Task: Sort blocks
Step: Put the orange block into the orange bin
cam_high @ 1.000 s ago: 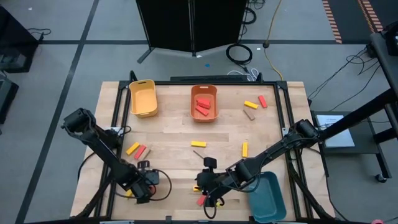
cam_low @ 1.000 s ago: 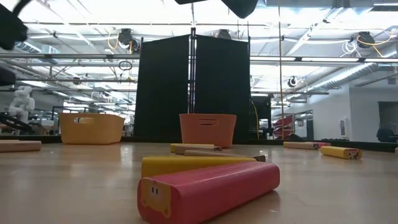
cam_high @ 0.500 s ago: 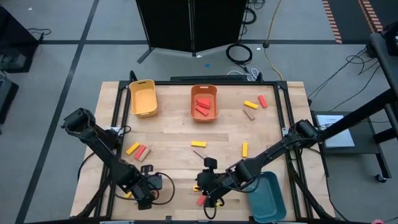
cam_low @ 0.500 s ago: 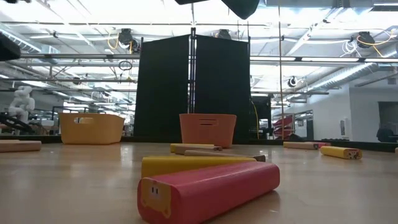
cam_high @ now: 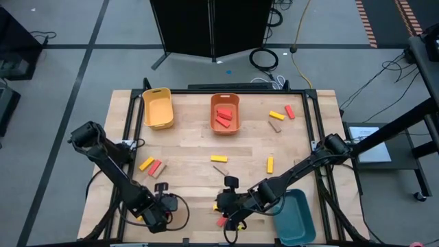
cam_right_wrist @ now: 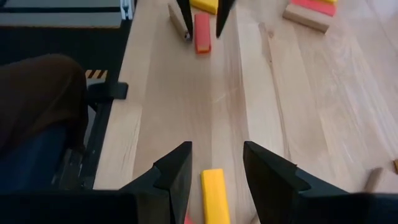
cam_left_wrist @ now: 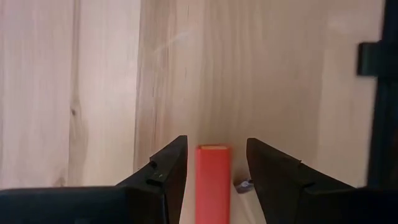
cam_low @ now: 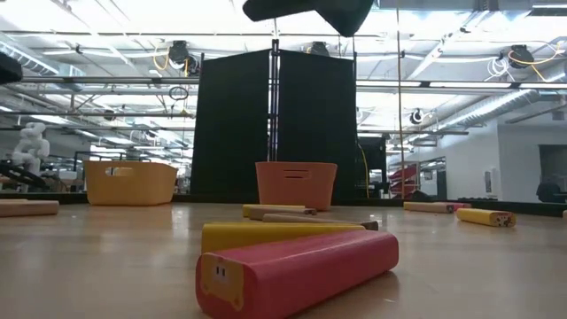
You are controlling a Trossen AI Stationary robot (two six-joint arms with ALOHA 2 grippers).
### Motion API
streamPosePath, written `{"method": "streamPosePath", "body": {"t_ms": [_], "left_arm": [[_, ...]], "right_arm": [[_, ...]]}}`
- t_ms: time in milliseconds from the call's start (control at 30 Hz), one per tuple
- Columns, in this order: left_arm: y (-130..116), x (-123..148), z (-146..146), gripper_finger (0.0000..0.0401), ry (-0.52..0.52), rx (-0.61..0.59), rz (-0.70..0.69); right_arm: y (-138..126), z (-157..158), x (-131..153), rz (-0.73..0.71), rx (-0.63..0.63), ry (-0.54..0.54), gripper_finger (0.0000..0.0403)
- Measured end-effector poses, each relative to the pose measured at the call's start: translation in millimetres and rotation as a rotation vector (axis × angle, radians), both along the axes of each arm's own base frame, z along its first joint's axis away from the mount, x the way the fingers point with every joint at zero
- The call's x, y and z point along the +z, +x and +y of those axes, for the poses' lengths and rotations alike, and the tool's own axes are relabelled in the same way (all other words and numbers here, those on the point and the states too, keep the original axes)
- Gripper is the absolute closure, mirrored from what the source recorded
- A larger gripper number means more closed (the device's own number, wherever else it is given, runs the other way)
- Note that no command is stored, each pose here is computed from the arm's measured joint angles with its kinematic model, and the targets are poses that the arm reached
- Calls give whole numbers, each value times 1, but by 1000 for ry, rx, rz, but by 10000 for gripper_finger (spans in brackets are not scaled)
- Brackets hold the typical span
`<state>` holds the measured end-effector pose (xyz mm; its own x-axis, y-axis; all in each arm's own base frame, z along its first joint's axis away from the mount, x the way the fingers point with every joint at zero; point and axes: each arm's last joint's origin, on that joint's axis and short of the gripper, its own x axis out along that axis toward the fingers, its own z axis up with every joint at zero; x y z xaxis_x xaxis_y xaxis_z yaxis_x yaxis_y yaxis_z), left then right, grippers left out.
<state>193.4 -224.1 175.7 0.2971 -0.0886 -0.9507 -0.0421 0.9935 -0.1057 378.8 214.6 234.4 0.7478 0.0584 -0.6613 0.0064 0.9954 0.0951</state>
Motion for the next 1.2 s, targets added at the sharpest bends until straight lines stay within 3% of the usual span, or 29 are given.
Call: {"method": "streamPosePath", "body": {"t_ms": [233, 567, 867, 1200], "left_arm": [[0, -26, -7, 240, 55, -18, 76], [-1, -30, -7, 237, 37, 54, 103], [-5, -39, -2, 236, 46, 38, 109], [-4, -36, 0, 319, 103, -92, 63]], "right_arm": [[2, 1, 3, -37, 24, -7, 266], [2, 1, 3, -36, 24, -8, 266], [3, 0, 3, -35, 23, -11, 266], [6, -11, 7, -33, -1, -14, 266]]}}
